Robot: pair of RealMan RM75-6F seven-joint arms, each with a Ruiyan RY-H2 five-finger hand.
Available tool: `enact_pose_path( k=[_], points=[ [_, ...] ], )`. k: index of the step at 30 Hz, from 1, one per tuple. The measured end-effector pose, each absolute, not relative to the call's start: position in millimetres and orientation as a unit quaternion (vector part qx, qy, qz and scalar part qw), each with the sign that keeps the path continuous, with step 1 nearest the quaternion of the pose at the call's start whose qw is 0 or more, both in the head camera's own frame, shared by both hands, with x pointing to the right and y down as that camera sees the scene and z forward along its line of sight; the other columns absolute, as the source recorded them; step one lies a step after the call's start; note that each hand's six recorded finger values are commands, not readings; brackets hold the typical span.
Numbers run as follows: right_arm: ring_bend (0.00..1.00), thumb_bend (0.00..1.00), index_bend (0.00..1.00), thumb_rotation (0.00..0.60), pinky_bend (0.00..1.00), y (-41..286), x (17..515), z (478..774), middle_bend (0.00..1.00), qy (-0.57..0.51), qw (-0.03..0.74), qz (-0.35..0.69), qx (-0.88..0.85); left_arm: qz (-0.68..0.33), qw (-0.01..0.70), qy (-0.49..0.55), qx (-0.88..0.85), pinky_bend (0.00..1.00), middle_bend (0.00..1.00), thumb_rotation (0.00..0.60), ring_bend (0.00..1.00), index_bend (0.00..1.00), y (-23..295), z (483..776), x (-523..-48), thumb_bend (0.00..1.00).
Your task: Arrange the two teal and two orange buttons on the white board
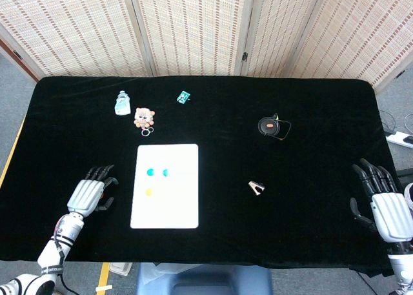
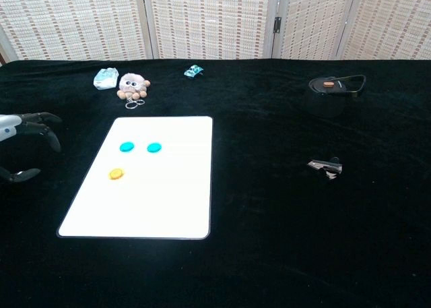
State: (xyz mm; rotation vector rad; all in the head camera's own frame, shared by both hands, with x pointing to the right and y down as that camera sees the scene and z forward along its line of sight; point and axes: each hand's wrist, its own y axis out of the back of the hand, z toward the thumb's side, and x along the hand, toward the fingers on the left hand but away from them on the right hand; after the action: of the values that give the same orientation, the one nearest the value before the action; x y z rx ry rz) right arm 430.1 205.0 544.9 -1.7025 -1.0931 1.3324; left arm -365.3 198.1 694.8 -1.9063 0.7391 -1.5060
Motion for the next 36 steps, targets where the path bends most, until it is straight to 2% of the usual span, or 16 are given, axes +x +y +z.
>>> enact_pose_path(
  k=[12,36],
  points=[
    [0.03,0.59,0.00,0.546,0.00,203,426,544,0.00,-0.420,0.355,0.512,-0.660,-0.595,0.286,0.273,-0.699,0.00,0.08,0.600,0.00,0.37,215,712,-389,0.45],
    [0.03,0.59,0.00,0.546,0.00,205,427,542,0.00,-0.421,0.355,0.514,-0.657,-0.609,0.271,0.283,-0.689,0.00,0.08,0.600,0.00,0.40,214,723,-404,0.45]
  ],
)
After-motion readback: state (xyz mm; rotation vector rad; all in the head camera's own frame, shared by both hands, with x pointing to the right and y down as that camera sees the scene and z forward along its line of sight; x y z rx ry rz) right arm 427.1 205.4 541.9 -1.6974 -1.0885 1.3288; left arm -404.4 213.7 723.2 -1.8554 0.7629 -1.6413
